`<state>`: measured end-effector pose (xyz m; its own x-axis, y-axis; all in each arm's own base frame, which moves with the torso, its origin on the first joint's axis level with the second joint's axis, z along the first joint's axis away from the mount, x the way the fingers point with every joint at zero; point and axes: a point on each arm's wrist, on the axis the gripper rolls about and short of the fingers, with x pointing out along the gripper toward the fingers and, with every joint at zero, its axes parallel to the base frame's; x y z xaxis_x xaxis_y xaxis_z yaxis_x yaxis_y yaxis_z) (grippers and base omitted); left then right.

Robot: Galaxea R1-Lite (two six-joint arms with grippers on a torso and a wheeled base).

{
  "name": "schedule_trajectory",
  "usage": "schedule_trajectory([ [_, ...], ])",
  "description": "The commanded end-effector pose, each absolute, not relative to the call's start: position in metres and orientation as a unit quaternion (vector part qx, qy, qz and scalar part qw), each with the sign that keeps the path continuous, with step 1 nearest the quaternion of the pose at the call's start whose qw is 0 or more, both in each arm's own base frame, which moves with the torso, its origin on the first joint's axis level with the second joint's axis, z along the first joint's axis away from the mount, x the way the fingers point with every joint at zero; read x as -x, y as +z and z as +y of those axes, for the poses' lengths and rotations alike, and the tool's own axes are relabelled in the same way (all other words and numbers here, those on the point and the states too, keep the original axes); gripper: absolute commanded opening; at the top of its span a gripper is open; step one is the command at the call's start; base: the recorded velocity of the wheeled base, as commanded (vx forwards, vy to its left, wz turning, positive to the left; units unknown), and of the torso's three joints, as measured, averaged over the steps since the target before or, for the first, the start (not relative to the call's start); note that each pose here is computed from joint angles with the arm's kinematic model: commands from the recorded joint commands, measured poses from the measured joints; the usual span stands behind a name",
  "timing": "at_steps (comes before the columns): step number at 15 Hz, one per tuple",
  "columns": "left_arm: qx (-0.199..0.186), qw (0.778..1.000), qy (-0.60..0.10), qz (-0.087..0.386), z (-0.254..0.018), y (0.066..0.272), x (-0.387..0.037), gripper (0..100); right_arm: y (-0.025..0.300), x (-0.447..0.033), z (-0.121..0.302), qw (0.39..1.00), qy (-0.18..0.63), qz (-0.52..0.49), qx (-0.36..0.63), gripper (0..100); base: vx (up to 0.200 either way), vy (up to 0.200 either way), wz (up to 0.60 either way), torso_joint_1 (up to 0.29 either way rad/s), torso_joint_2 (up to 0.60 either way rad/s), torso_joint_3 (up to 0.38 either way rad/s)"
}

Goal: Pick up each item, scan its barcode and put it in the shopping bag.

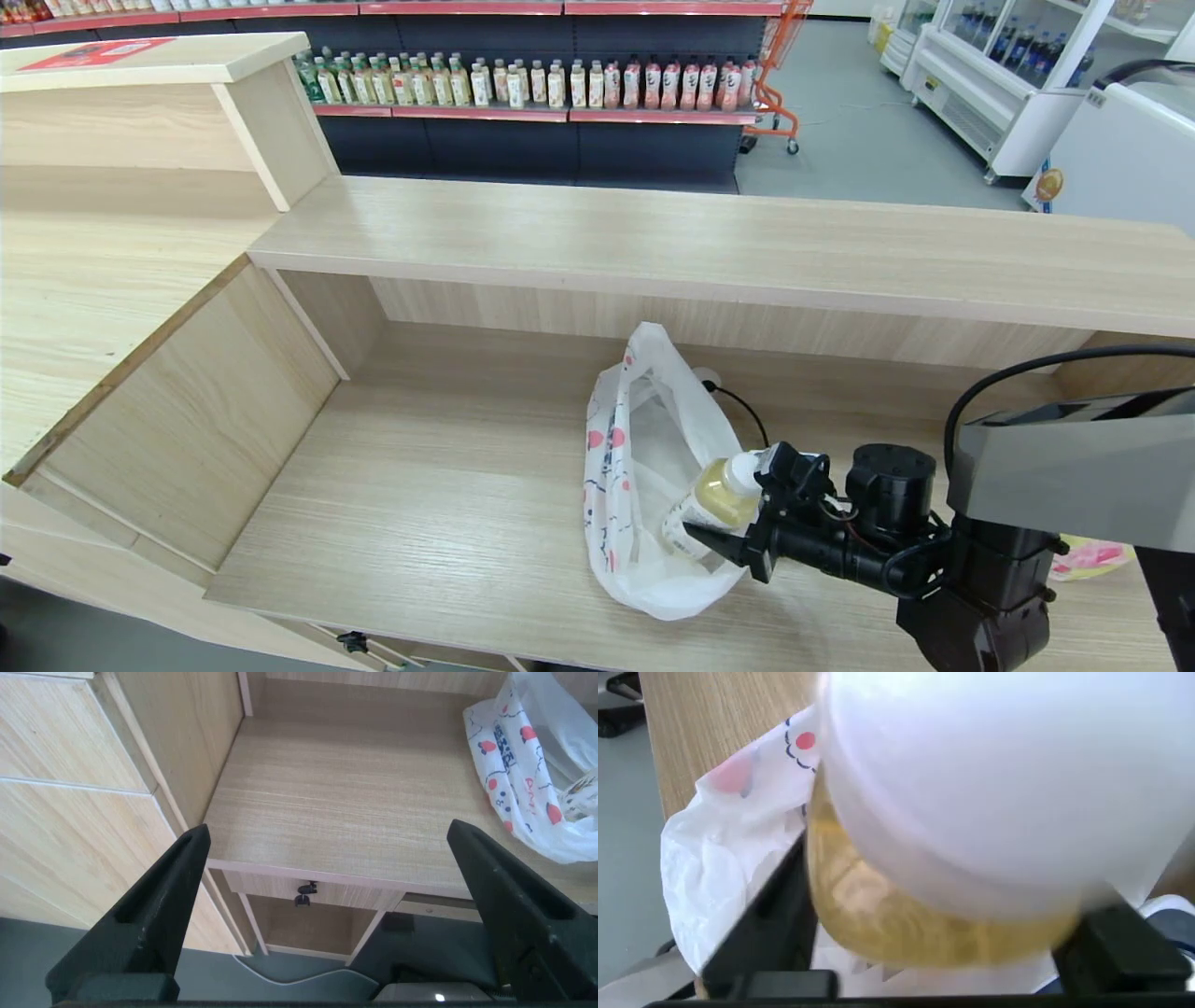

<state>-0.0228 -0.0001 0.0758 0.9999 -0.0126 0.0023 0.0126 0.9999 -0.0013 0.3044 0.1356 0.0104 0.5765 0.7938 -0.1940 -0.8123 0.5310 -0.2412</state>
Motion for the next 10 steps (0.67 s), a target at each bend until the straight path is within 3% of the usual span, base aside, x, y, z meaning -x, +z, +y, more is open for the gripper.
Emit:
schedule_trajectory([
  [1,0.001,1.000,-0.006,-0.002,0.000,0.076,0.023,100,0.010,-0.304,0.135,0.875,0.459,0.032,0.153,100,0.000,0.000,0.00,0.000,0.00,0.000],
  [3,0.001,1.000,-0.006,-0.002,0.000,0.076,0.023,100,0.022,-0.304,0.136,0.877,0.457,0.019,0.149,100,0.000,0.000,0.00,0.000,0.00,0.000],
  [7,0.001,1.000,-0.007,-0.002,0.000,0.076,0.023,100,0.080,-0.280,0.127,0.887,0.450,-0.024,0.105,100,0.000,0.000,0.00,0.000,0.00,0.000],
  [10,0.001,1.000,-0.006,-0.002,0.000,0.076,0.023,100,0.132,-0.249,0.094,0.907,0.416,-0.018,0.067,100,0.000,0.000,0.00,0.000,0.00,0.000],
])
